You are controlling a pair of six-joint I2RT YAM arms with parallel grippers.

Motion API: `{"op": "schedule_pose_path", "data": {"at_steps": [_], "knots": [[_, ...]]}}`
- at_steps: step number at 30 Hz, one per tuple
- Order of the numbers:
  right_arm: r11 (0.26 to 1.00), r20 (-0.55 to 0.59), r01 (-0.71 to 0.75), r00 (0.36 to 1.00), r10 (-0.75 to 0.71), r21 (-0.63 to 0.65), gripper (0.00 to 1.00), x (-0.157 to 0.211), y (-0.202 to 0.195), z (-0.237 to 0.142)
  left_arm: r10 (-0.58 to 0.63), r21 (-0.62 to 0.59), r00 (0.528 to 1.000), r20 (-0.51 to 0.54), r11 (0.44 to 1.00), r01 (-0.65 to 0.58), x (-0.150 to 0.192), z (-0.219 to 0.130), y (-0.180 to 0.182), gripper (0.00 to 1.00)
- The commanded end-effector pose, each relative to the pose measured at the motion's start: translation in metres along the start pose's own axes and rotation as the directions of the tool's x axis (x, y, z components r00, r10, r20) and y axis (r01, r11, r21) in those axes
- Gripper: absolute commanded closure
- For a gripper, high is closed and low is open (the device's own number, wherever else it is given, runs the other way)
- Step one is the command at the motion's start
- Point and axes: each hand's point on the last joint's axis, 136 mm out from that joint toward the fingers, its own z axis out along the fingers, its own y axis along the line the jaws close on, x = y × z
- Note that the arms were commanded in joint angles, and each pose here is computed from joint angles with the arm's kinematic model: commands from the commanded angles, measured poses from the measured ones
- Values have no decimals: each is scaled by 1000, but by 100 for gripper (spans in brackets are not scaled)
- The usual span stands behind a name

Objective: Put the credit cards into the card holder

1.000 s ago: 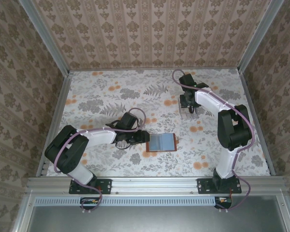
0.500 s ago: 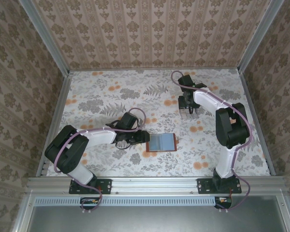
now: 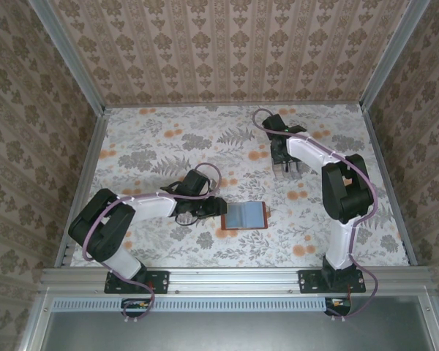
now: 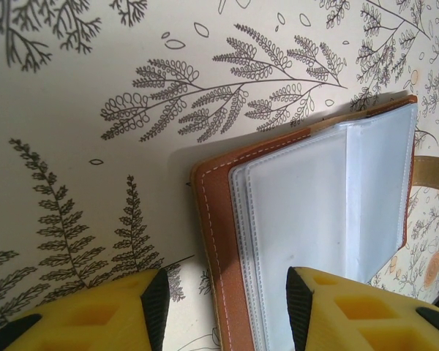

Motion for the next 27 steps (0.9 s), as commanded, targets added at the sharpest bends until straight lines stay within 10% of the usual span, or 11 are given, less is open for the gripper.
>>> {"op": "schedule_pose_path", "data": {"at_steps": [1, 16, 27], "knots": [[990, 36, -2, 999, -3, 142, 44, -8, -27, -12, 9, 0, 1000, -16, 1000, -9, 1, 3, -3, 51], [981, 57, 16, 998, -28, 194, 54, -12, -32, -18, 13, -5, 1000, -18, 1000, -14, 0, 2, -6, 51], [985, 57, 31, 998, -41, 168, 84, -13, -26, -20, 9, -5, 1000, -14, 1000, -9, 2, 2, -5, 51]]}}
